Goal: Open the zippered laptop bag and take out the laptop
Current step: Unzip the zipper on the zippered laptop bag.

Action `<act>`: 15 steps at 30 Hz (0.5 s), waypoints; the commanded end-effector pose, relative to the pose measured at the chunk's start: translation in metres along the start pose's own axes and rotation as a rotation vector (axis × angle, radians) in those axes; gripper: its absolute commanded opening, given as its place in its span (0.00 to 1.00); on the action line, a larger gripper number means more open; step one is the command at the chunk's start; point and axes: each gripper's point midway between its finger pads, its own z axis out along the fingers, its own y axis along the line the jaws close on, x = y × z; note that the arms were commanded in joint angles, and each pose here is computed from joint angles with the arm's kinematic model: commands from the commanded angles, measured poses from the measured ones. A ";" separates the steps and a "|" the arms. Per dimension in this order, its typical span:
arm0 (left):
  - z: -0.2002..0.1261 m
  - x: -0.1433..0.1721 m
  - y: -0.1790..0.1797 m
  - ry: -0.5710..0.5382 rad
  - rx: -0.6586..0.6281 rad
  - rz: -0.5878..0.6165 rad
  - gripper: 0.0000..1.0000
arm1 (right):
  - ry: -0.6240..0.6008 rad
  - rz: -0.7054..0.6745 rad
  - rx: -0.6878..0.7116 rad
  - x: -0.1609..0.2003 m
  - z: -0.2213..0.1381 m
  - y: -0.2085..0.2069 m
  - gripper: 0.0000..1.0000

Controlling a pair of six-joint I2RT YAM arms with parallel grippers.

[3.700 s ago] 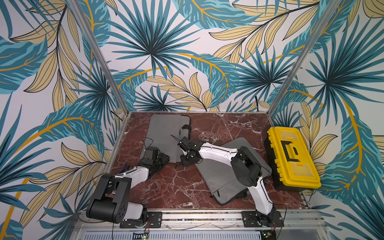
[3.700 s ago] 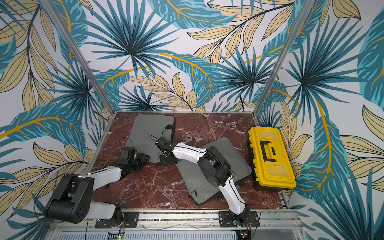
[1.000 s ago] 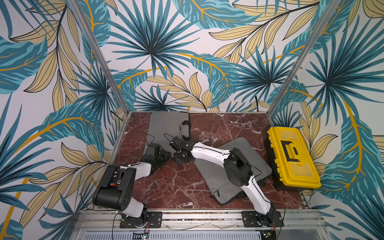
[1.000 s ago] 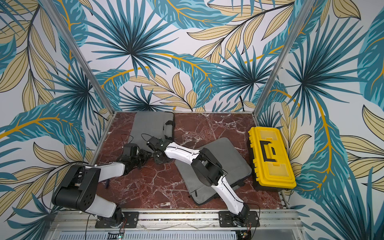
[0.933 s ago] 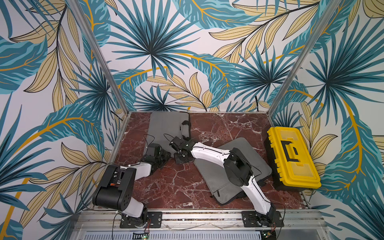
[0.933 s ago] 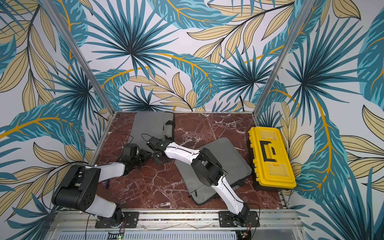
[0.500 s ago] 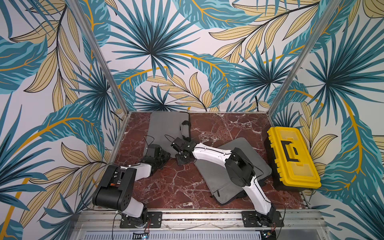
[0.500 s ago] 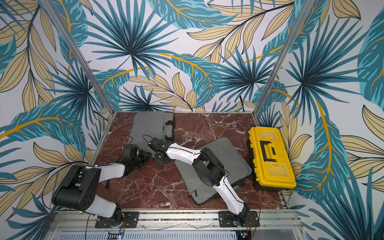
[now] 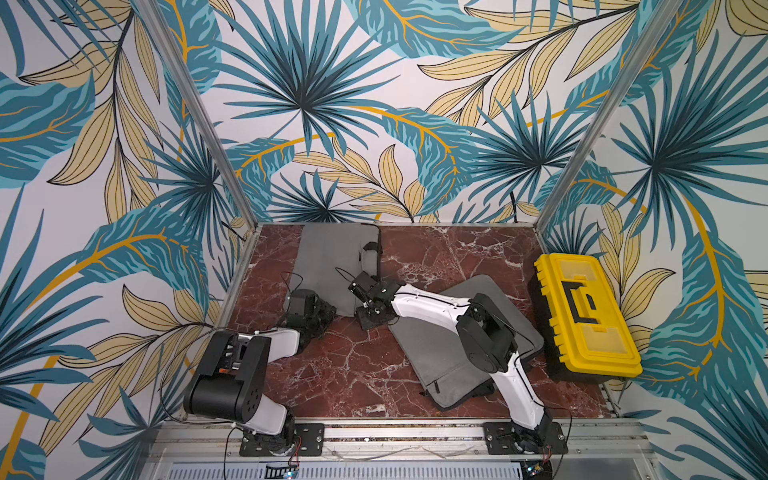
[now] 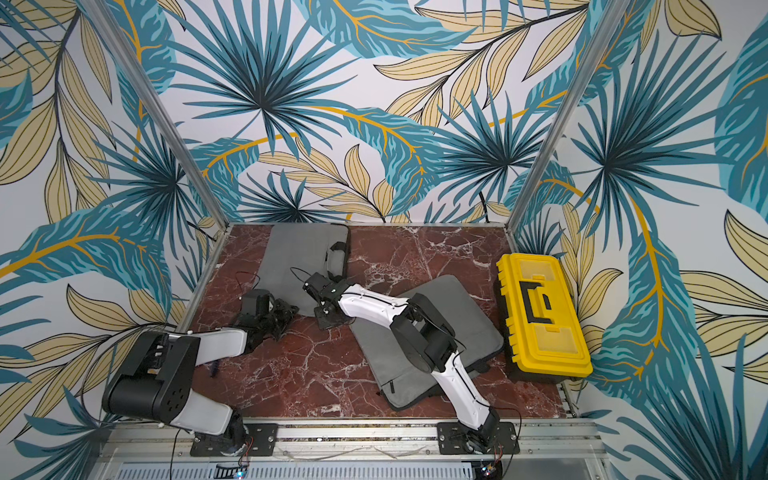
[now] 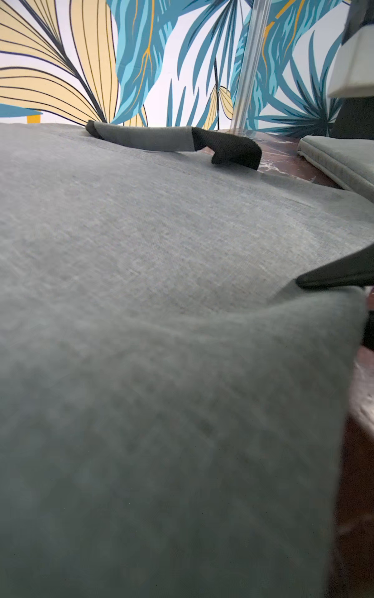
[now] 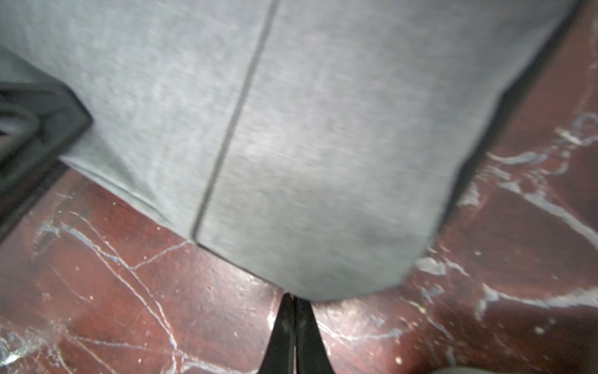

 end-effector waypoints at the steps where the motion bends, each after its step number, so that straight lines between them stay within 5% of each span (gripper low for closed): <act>1: -0.007 -0.012 0.032 -0.068 -0.090 -0.007 0.13 | -0.007 -0.010 0.035 -0.001 -0.014 -0.016 0.00; 15: -0.015 -0.027 0.033 -0.102 -0.078 0.006 0.13 | 0.025 0.048 -0.022 -0.013 0.000 -0.040 0.00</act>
